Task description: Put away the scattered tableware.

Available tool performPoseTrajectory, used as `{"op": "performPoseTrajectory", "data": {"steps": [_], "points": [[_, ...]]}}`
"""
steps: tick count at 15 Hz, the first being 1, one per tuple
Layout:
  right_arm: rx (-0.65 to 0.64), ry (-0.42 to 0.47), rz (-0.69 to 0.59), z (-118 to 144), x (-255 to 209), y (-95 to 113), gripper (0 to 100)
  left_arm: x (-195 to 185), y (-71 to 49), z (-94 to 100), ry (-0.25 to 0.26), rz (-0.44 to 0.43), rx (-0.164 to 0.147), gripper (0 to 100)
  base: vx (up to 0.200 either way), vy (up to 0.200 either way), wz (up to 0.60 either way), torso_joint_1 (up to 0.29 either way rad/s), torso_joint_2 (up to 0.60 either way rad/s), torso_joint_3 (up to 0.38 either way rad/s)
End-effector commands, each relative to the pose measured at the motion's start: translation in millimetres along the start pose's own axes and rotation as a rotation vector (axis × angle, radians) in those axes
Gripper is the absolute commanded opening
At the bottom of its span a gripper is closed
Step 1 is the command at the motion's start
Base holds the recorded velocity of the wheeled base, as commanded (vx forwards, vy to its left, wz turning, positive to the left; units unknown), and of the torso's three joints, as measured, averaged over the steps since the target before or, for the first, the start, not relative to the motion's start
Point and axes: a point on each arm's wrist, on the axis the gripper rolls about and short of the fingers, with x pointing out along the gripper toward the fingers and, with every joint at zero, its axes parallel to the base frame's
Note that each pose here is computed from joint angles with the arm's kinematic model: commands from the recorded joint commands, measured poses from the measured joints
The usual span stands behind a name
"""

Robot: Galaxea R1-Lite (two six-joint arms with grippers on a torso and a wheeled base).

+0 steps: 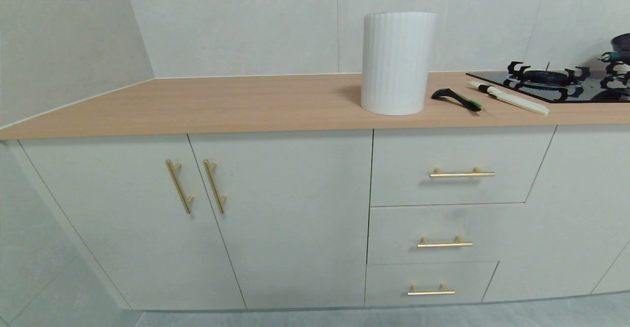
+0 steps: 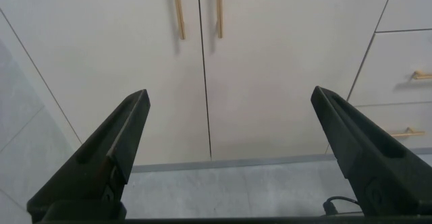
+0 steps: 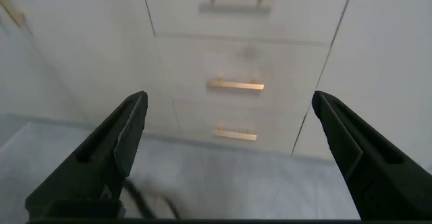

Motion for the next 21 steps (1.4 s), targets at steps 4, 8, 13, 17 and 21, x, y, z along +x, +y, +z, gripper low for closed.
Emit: {"op": "performPoseTrajectory", "data": {"steps": [4,8,13,17,21], "points": [[0.083,0.402,0.019,45.7,148.1,-27.0,100,0.0,0.0,0.0,0.0,0.0,0.0,100,0.0,0.0,0.0,0.0,0.0,0.0],[0.083,0.442,-0.01,24.6,218.9,-41.2,100,0.0,0.0,0.0,0.0,0.0,0.0,100,0.0,0.0,0.0,0.0,0.0,0.0],[0.068,0.557,-0.08,-49.1,291.4,-50.8,100,0.0,0.0,0.0,0.0,0.0,0.0,100,0.0,0.0,0.0,0.0,0.0,0.0],[0.031,0.464,-0.115,-95.7,329.4,-50.6,100,0.0,0.0,0.0,0.0,0.0,0.0,100,0.0,0.0,0.0,0.0,0.0,0.0],[0.023,0.439,-0.131,-122.1,346.0,-45.9,100,0.0,0.0,0.0,0.0,0.0,0.0,100,0.0,0.0,0.0,0.0,0.0,0.0]]}}
